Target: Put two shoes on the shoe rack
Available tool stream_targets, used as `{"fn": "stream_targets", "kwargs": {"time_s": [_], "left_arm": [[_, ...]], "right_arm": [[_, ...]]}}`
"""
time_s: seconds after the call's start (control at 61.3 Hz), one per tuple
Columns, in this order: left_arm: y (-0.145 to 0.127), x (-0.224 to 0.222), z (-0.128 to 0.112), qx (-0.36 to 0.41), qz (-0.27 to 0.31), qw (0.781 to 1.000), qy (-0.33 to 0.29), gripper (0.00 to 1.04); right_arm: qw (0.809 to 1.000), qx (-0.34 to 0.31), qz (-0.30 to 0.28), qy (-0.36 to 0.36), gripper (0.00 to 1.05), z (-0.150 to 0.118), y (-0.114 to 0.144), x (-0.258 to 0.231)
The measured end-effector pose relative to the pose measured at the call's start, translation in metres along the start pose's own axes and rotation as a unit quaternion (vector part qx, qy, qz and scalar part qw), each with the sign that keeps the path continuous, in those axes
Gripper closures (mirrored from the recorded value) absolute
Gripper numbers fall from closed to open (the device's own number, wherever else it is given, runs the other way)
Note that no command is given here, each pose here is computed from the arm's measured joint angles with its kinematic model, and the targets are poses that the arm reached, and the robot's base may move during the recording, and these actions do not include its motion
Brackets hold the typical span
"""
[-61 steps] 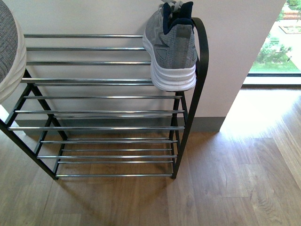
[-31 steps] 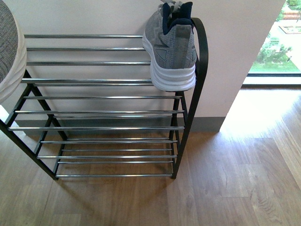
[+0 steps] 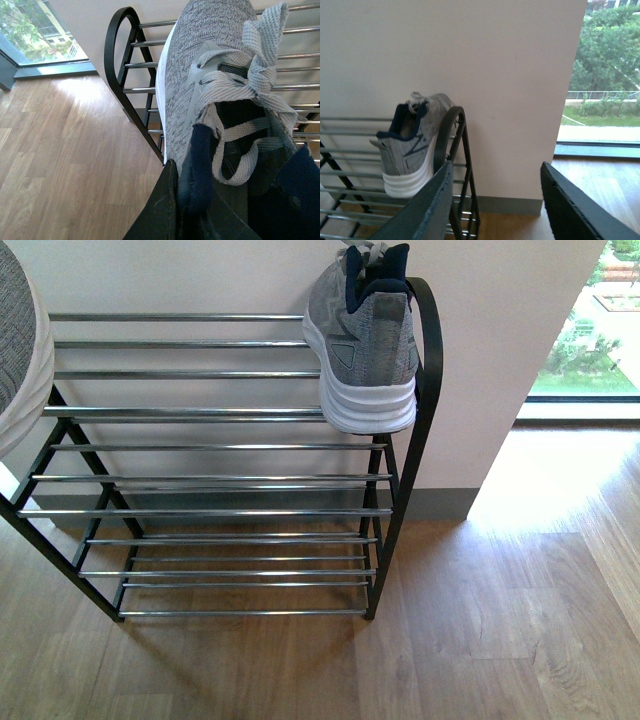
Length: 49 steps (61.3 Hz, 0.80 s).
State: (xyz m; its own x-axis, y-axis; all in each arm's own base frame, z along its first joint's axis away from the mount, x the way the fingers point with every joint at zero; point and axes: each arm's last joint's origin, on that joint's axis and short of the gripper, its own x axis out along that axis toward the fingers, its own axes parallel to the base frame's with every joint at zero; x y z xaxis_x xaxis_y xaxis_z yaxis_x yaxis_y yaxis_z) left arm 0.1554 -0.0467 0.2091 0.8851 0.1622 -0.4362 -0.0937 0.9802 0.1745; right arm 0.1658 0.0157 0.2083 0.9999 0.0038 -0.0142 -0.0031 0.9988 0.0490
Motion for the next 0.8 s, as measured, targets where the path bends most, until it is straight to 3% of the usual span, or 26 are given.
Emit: {"fn": "stream_targets", "kwargs": {"time_s": [0.277, 0.8], "left_arm": [[0.000, 0.000, 0.000, 0.000, 0.000, 1.000, 0.000, 1.03], [0.000, 0.000, 0.000, 0.000, 0.000, 1.000, 0.000, 1.03]], "right_arm": [[1.000, -0.019, -0.003, -0.004, 1.04, -0.015, -0.015, -0.018], [1.000, -0.022, -0.001, -0.005, 1.03, -0.032, -0.017, -0.039]]}}
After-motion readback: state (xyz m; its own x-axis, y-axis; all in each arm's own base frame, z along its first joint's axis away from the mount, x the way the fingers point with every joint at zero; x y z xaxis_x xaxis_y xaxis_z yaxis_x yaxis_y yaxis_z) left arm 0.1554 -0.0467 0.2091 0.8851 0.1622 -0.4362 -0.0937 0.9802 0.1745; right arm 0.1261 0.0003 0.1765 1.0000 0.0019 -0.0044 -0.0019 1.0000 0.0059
